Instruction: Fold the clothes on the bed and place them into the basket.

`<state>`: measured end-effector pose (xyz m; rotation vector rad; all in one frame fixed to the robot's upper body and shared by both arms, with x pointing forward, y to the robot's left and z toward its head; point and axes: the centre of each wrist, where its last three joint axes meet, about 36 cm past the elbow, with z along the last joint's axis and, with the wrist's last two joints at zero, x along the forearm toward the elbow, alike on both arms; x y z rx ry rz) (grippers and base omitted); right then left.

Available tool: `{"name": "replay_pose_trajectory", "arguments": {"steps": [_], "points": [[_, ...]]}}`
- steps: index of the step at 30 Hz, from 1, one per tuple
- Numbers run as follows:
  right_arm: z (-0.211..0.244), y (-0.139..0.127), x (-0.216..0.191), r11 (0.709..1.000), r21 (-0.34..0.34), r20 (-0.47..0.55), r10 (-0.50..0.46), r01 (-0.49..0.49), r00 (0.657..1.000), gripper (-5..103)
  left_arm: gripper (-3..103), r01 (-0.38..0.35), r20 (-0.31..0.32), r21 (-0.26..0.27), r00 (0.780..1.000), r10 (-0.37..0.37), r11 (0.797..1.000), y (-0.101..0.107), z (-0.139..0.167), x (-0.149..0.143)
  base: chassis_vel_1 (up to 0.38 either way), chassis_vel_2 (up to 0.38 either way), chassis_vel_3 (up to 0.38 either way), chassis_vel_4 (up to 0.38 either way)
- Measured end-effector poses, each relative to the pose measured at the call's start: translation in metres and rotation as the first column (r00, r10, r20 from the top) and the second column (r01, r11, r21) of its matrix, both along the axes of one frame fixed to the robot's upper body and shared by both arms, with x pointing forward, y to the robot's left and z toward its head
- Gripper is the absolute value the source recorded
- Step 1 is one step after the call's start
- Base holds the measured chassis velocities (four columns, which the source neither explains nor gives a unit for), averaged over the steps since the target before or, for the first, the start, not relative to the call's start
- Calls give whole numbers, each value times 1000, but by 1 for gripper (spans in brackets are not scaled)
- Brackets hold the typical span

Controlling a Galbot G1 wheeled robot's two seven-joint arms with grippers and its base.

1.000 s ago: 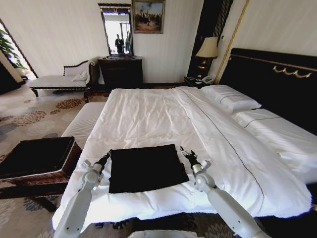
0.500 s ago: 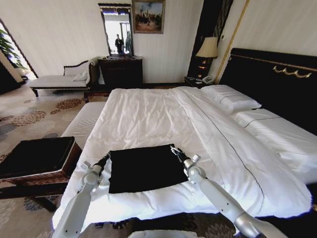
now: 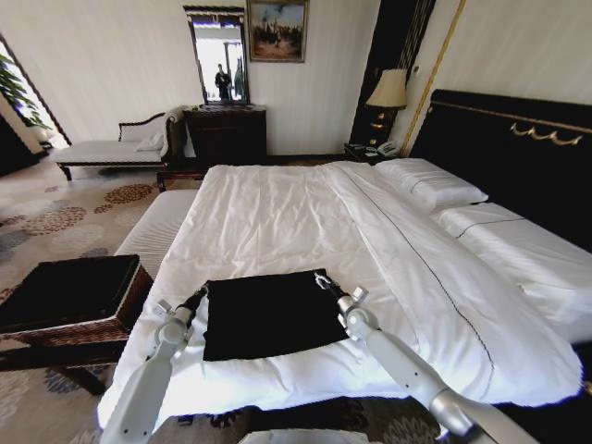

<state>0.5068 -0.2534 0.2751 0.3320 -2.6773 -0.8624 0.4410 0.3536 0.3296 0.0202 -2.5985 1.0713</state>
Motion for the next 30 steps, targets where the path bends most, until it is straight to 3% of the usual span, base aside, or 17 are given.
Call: {"name": "replay_pose_trajectory", "arguments": {"steps": [6,8,12,19,23,24,28,30], "points": [[0,0,0,1000,3,25,6,-6,1000,32,0,2,1,-1,1000,-2,1000,-1,0,-1,0,0,0,0],[0,0,0,1000,2,27,5,-5,1000,32,0,2,2,-1,1000,-2,1000,-2,0,-1,0,0,0,0],[0,2,0,1000,1,47,-4,4,999,11,0,3,4,-1,1000,-3,1000,-2,1,0,0,0,0,0],[23,4,7,998,31,180,-56,51,982,1,0,11,47,-10,999,-10,1000,0,15,-2,0,0,0,0],[61,-9,1,993,99,325,-86,57,942,0,0,45,163,-52,986,-36,998,1,60,-10,0,0,0,0],[61,-9,1,993,99,325,-86,57,942,0,0,45,163,-52,986,-36,998,1,60,-10,0,0,0,0],[93,-21,-13,990,143,461,-73,7,884,0,0,102,304,-72,950,-76,992,-3,122,-20,0,0,0,0],[100,-21,-17,989,151,486,-67,-8,871,0,0,115,329,-73,941,-85,991,-5,134,-23,0,0,0,0]]}}
